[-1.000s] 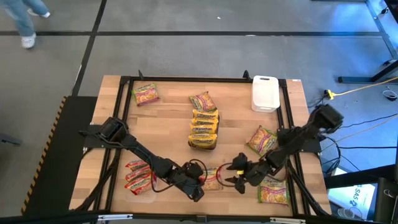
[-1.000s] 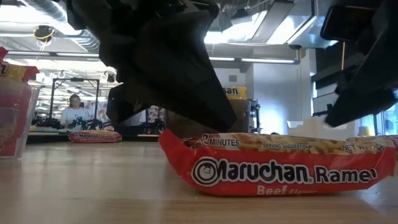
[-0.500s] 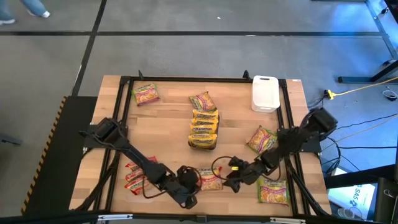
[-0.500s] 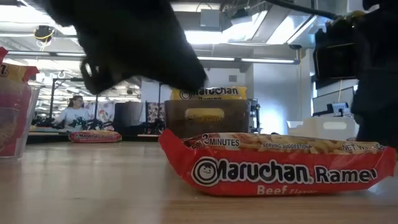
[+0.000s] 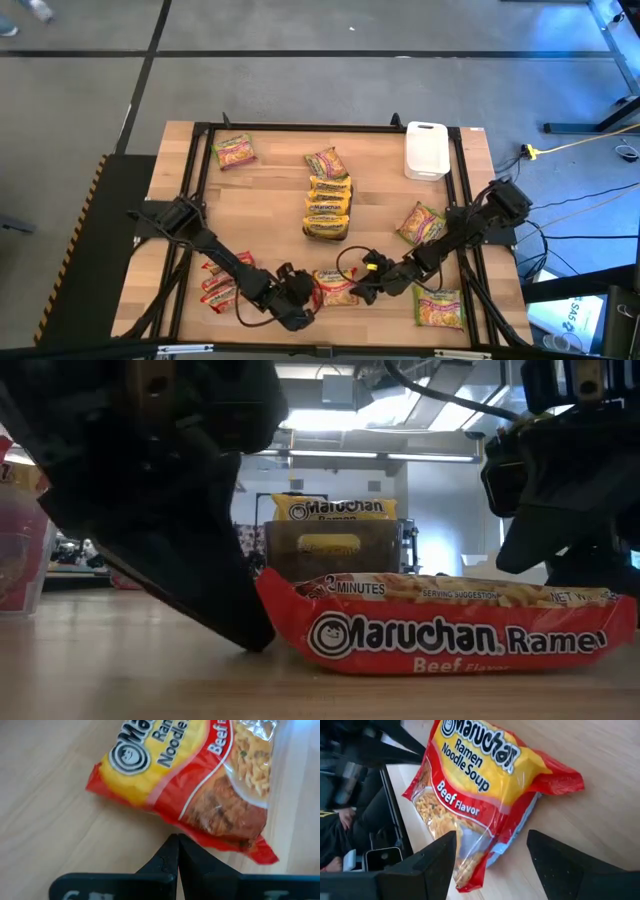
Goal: Sort Maruchan noodles
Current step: Put the red noodle pack into the transparent bin
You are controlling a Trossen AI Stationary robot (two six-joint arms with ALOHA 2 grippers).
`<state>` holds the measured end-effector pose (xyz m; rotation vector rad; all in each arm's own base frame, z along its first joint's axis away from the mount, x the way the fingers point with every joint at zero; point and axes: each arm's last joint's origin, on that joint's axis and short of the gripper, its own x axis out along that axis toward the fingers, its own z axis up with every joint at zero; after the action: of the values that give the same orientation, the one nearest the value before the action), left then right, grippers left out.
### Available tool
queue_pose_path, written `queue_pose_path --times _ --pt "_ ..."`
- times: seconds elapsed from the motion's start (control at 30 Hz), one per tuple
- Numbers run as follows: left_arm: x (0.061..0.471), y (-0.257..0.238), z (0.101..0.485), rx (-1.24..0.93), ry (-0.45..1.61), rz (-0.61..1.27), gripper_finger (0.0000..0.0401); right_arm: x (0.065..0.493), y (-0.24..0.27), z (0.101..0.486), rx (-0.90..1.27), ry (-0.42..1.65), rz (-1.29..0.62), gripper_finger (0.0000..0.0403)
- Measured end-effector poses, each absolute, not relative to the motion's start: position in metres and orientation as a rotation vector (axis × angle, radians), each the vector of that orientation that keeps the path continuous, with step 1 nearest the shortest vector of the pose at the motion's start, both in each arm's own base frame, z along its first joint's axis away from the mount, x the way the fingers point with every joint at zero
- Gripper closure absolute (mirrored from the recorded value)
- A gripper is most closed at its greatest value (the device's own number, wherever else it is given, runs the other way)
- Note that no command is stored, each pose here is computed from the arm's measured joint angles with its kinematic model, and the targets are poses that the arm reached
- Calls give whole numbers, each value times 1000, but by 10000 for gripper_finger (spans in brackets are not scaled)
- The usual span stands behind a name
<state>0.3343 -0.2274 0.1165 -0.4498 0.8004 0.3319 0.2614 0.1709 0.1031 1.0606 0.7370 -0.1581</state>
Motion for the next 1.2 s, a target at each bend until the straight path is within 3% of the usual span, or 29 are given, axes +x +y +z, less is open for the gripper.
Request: queue_pose_path --times 0.33,0.77,0.93,1.2 --pt "356 -221 108 -438 718 259 401 265 170 100 1041 628 -204 157" --pt "363 -215 109 -429 693 244 401 271 173 109 902 520 -82 159" --pt "365 -216 110 -396 663 227 401 273 173 113 861 480 -53 193" --pt "363 -219 113 -394 672 189 401 274 175 115 791 470 -12 284"
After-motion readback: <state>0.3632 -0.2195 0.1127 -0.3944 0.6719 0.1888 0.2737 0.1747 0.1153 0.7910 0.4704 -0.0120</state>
